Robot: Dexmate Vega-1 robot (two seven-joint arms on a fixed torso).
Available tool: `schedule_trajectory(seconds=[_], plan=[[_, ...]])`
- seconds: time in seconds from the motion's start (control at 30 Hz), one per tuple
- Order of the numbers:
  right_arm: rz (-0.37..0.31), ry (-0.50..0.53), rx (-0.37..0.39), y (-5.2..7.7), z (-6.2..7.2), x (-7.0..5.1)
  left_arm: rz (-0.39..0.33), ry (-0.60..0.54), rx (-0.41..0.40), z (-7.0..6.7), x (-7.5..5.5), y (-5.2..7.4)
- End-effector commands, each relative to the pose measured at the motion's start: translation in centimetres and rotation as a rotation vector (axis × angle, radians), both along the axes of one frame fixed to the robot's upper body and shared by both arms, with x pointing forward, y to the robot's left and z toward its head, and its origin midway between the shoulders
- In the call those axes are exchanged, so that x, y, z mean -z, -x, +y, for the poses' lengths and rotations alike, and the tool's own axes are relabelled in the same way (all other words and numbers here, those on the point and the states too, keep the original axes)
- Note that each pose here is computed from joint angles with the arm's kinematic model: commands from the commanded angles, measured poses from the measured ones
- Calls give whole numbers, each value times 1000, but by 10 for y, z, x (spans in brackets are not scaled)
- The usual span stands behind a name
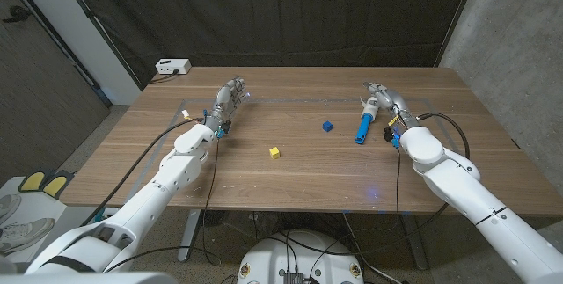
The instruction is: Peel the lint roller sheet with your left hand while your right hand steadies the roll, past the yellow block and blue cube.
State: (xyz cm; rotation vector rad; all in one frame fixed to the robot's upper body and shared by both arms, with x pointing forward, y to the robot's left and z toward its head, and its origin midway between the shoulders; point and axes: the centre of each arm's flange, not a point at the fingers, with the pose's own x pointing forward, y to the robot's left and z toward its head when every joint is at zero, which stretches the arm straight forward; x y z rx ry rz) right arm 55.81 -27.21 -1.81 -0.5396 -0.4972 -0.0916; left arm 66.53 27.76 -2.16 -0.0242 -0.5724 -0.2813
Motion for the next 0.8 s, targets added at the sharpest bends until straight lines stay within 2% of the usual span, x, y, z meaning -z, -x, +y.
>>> schedule_trajectory(seconds=[0.03, 0.5, 0.67, 0.8], plan=[[51, 147, 135, 16, 14, -3, 2, -3, 11, -2, 0, -3], [103, 301, 288, 29, 32, -6, 7, -9, 22, -2, 1, -5], [141, 400, 395, 34, 43, -7, 7, -13, 29, -3, 1, -6], [162, 436, 432, 35, 48, -6, 9, -18, 34, -3, 0, -7]])
